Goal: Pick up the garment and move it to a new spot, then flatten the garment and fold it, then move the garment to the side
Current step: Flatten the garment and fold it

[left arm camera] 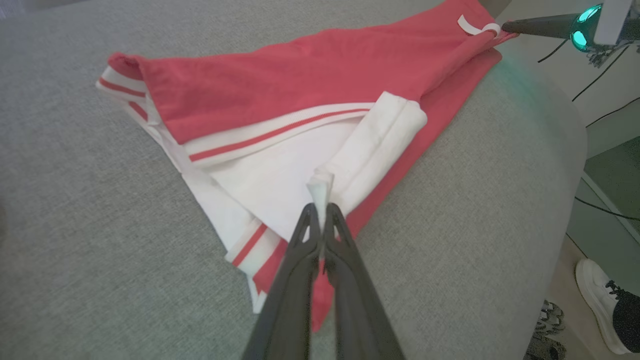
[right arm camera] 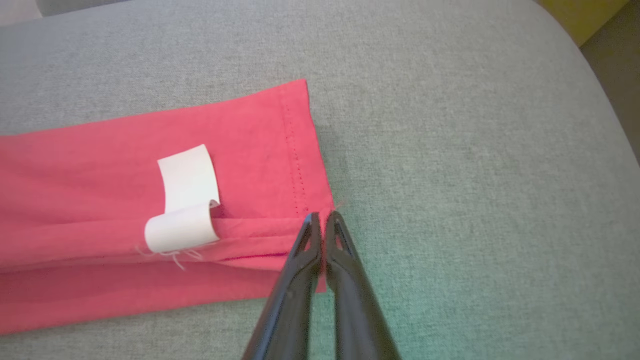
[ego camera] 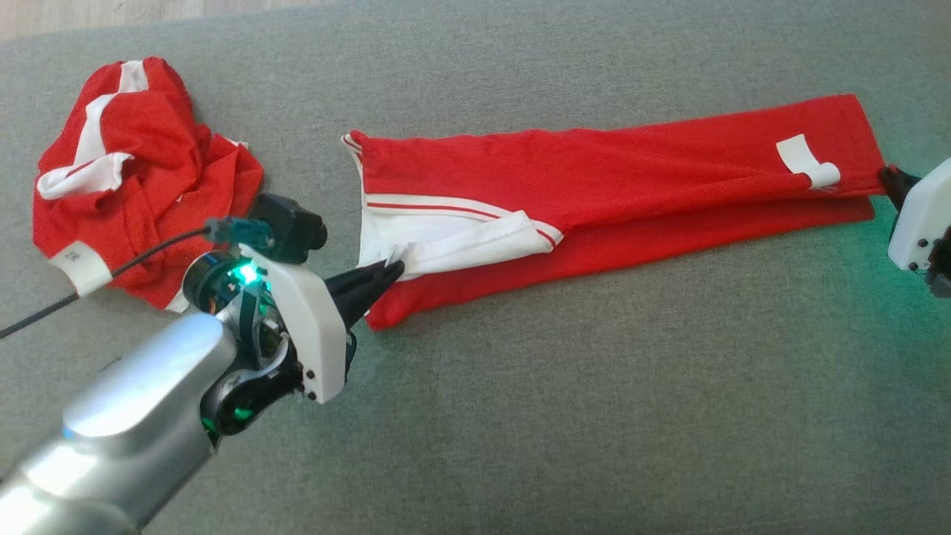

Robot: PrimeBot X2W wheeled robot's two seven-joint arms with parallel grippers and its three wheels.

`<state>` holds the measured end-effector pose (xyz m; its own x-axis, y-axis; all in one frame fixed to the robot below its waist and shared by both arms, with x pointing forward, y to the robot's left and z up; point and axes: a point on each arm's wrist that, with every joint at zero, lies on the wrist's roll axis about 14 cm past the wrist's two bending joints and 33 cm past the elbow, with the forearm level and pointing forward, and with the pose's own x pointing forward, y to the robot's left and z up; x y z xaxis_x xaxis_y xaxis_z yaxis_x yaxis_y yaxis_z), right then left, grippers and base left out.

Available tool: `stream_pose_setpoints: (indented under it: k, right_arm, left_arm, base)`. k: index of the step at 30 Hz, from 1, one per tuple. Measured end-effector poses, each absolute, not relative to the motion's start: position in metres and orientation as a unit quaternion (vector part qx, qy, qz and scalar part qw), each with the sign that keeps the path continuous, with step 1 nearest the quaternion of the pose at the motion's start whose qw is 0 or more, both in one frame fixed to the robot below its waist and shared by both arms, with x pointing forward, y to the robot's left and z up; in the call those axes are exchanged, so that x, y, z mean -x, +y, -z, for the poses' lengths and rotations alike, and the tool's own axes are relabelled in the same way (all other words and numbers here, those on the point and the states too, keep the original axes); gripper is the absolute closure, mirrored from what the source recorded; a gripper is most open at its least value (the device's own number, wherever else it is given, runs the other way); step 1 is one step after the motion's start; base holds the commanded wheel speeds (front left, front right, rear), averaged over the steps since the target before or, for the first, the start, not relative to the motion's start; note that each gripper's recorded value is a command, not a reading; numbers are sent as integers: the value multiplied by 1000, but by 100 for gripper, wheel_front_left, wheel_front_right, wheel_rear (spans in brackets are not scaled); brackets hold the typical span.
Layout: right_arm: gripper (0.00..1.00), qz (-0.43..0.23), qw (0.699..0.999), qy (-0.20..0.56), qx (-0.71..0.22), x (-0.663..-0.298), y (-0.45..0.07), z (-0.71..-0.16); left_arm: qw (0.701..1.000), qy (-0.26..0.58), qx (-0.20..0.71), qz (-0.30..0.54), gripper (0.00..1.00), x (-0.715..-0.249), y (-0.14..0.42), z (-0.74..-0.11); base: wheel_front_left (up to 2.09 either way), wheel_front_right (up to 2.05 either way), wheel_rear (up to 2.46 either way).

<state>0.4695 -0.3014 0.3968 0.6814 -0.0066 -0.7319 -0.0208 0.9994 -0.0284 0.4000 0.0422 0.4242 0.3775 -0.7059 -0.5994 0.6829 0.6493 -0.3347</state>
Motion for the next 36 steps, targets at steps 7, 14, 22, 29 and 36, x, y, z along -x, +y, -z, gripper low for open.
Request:
stream_pose_setpoints:
  k: [7, 14, 22, 29, 36]
  right_arm:
    - [0, 4, 920, 392, 5, -466, -306, -400]
    - [0, 9, 972, 232, -42, -496, -304, -463]
    - [0, -29, 996, -18, -83, -510, -264, -569]
    - [0, -31, 990, -74, -114, -470, -238, -571]
    - [0, -44, 991, -59, -108, -416, -191, -532]
  left_arm:
    - [857, 326, 10, 400, 0, -414, 40, -426]
    - [937, 115, 113, 311, 0, -473, 49, -509]
    - [969, -53, 154, 186, 0, -488, 96, -586]
    - [976, -82, 166, 111, 0, -441, 119, -574]
    - [982, -40, 167, 82, 0, -394, 121, -527]
  base:
    - [0, 0, 0]
    - [0, 0, 0]
    - [0, 0, 0]
    - [0, 0, 0]
    - [0, 0, 0]
